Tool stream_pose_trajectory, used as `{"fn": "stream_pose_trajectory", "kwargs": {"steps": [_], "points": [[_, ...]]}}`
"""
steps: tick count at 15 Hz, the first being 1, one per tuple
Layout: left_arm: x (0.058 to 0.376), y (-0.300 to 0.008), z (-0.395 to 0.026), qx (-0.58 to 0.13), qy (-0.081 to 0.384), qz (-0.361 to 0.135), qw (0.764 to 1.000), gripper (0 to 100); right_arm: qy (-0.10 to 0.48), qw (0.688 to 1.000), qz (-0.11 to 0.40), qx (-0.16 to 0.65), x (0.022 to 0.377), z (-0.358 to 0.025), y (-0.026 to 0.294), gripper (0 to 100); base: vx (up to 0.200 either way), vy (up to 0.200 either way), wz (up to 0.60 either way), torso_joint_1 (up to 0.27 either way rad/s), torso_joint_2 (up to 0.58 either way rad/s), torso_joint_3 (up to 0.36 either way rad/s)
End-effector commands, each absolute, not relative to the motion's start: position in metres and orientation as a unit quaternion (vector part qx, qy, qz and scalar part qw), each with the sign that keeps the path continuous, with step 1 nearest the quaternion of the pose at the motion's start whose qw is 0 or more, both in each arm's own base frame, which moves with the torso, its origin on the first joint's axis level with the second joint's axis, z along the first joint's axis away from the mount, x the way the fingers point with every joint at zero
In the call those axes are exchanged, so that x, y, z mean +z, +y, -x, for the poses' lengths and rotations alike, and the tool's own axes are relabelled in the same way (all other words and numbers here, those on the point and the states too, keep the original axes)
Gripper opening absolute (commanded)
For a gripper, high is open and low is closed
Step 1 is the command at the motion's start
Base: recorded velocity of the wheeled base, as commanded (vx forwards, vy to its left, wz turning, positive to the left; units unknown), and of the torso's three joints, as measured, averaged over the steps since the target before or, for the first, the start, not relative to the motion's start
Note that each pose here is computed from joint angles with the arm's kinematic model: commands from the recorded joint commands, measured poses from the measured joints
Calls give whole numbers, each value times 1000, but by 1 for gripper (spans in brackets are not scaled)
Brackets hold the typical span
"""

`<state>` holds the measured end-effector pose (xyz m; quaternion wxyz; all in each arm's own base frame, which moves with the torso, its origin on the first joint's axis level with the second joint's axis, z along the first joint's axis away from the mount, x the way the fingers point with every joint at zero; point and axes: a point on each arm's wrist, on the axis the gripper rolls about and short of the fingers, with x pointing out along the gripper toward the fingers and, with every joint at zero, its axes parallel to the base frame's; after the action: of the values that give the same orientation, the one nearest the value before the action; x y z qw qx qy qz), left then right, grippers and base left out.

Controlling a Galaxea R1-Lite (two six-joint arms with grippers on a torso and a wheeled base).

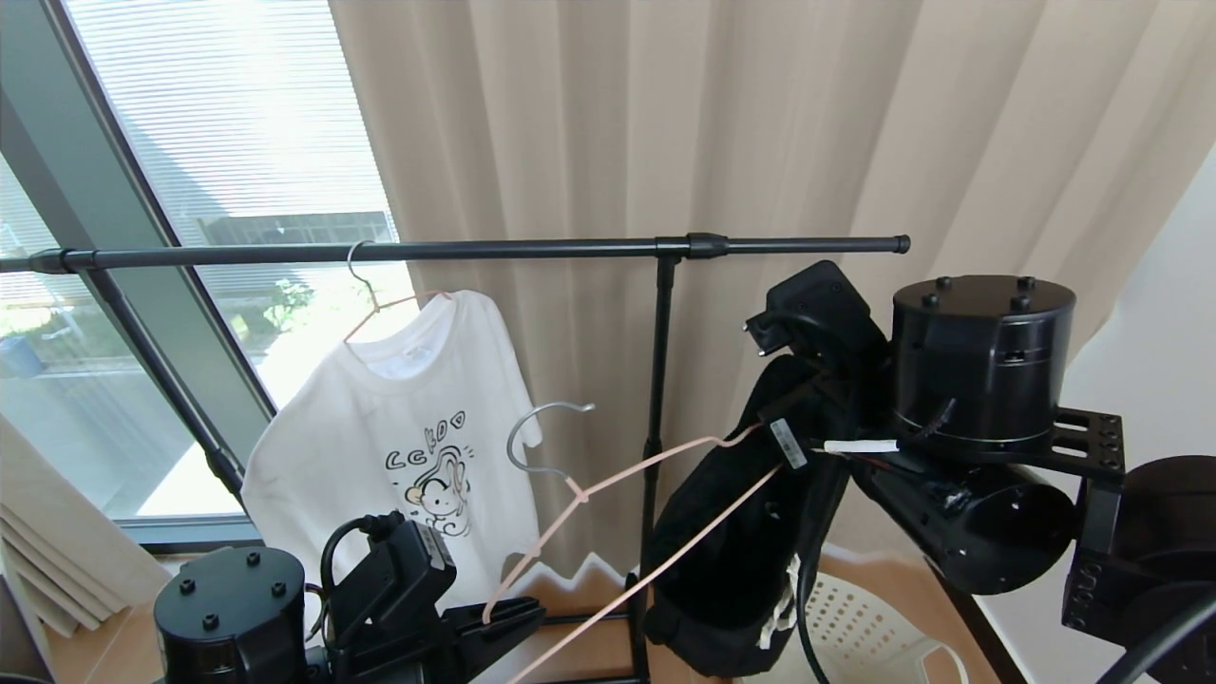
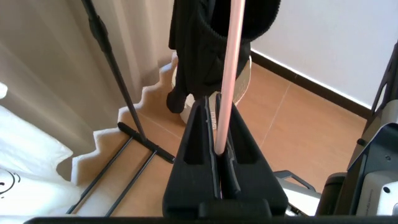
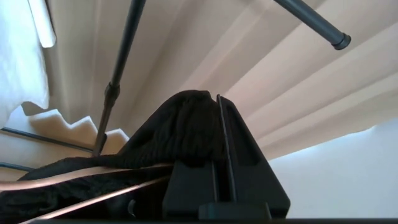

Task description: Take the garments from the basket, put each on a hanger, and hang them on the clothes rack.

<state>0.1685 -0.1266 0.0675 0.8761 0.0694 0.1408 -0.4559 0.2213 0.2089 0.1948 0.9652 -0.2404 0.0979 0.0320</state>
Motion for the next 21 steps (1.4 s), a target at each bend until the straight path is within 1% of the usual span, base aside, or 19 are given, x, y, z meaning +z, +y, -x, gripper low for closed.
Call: {"fn": "stream_pose_trajectory", "kwargs": {"steps": [1,4,5,8,10,11,15,19,21], "points": [[67,-127,-168,-456,142,-70,876,0,97,963,247,53,191,-211,218,0,0,0,0,0,0,0],[67,-127,-169,-456,142,-70,876,0,93,962,249,67,189,-203,225,0,0,0,0,0,0,0],[67,-127,-169,-456,142,-70,876,0,80,963,244,82,189,-191,234,0,0,0,0,0,0,0],[66,-127,-169,-456,143,-69,876,0,69,963,237,104,188,-180,243,0,0,0,0,0,0,0],[66,-127,-169,-457,144,-70,875,0,64,969,216,106,186,-180,252,0,0,0,0,0,0,0],[65,-127,-168,-457,146,-70,874,0,56,974,200,91,187,-184,257,0,0,0,0,0,0,0],[65,-127,-167,-459,148,-72,873,0,25,984,158,76,199,-189,263,0,0,0,0,0,0,0],[67,-129,-168,-459,140,-67,875,0,31,983,160,85,189,-184,274,0,0,0,0,0,0,0],[69,-129,-168,-458,134,-57,877,0,34,983,162,83,184,-184,279,0,0,0,0,0,0,0]]}}
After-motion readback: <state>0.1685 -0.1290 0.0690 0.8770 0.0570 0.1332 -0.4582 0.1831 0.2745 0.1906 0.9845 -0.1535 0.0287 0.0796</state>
